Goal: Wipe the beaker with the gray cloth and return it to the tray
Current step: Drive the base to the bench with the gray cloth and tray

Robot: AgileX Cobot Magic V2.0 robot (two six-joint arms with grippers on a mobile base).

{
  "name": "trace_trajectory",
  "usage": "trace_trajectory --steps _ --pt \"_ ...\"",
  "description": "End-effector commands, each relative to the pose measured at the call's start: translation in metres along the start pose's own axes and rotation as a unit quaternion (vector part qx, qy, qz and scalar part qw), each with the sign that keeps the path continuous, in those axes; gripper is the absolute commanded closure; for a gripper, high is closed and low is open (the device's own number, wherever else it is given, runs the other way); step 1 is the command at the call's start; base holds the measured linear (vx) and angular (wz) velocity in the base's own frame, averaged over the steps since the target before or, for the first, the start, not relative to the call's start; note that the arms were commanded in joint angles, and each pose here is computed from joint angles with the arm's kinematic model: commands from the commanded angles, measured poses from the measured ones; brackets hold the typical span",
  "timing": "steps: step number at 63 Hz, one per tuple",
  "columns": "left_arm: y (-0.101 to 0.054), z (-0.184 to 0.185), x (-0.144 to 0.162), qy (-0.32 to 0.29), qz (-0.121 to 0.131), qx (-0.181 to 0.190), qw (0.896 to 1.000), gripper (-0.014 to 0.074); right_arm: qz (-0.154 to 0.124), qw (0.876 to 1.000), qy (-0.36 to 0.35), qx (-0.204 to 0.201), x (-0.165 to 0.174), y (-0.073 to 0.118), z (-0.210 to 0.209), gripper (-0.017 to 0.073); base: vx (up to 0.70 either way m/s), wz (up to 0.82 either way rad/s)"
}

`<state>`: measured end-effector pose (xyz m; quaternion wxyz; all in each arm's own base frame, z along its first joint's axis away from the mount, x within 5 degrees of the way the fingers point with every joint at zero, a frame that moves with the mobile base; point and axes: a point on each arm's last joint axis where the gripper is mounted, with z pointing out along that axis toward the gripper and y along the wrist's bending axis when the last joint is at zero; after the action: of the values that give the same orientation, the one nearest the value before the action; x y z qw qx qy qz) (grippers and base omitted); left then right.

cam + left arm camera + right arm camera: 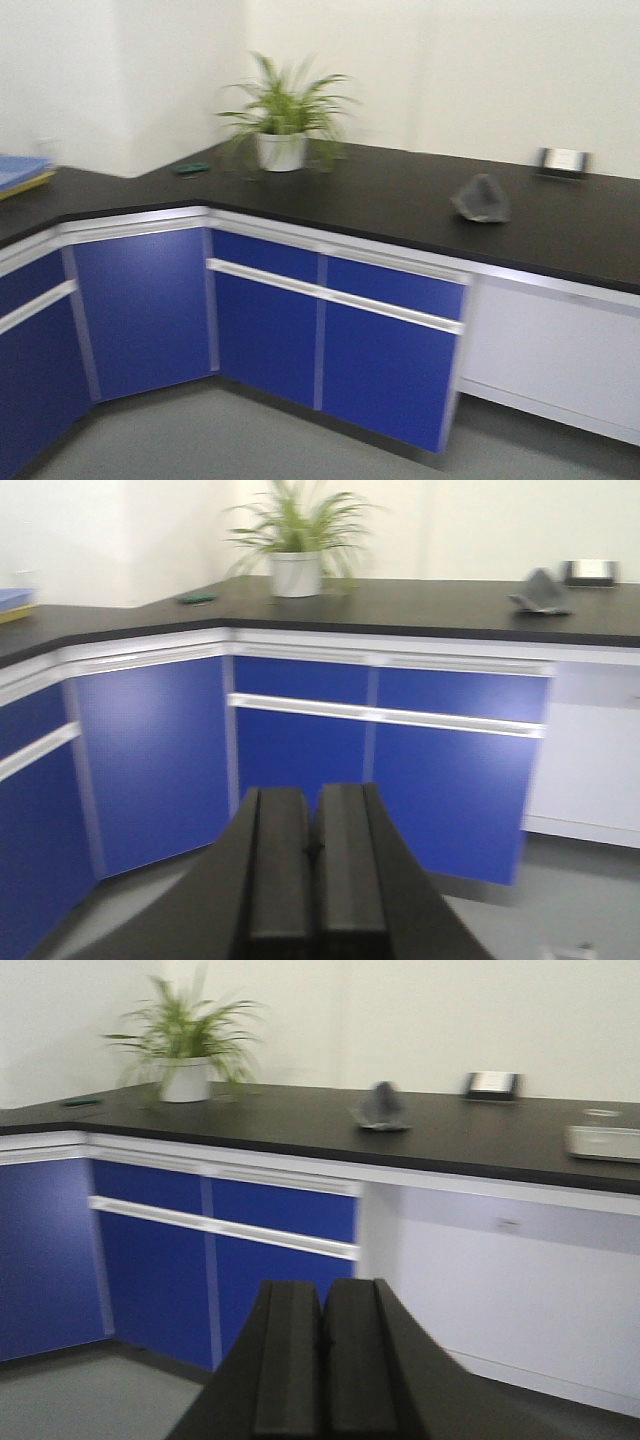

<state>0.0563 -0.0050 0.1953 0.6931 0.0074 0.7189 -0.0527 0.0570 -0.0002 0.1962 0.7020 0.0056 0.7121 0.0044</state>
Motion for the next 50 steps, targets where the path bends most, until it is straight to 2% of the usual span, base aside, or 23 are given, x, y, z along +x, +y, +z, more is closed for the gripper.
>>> trace_trajectory --steps 1,31,50 --pt "0.0002 0.0002 0.0024 -0.032 -0.005 0.003 0.999 0.0600 -0.004 0.999 -0.042 0.000 -0.0060 0.0001 -0.0008 0.0571 0.03 -0.88" --pt "0.0002 0.0002 0.0024 -0.032 -0.005 0.003 0.999 0.0600 -0.004 0.999 -0.042 0.000 -0.0060 0.0001 -0.0008 0.0571 0.10 -0.82" --pt "0.0002 0.0002 0.0024 -0.032 -0.005 0.003 0.999 0.0600 -0.004 0.999 -0.042 0.000 -0.0060 0.0001 -0.0008 0.0571 0.21 -0.46"
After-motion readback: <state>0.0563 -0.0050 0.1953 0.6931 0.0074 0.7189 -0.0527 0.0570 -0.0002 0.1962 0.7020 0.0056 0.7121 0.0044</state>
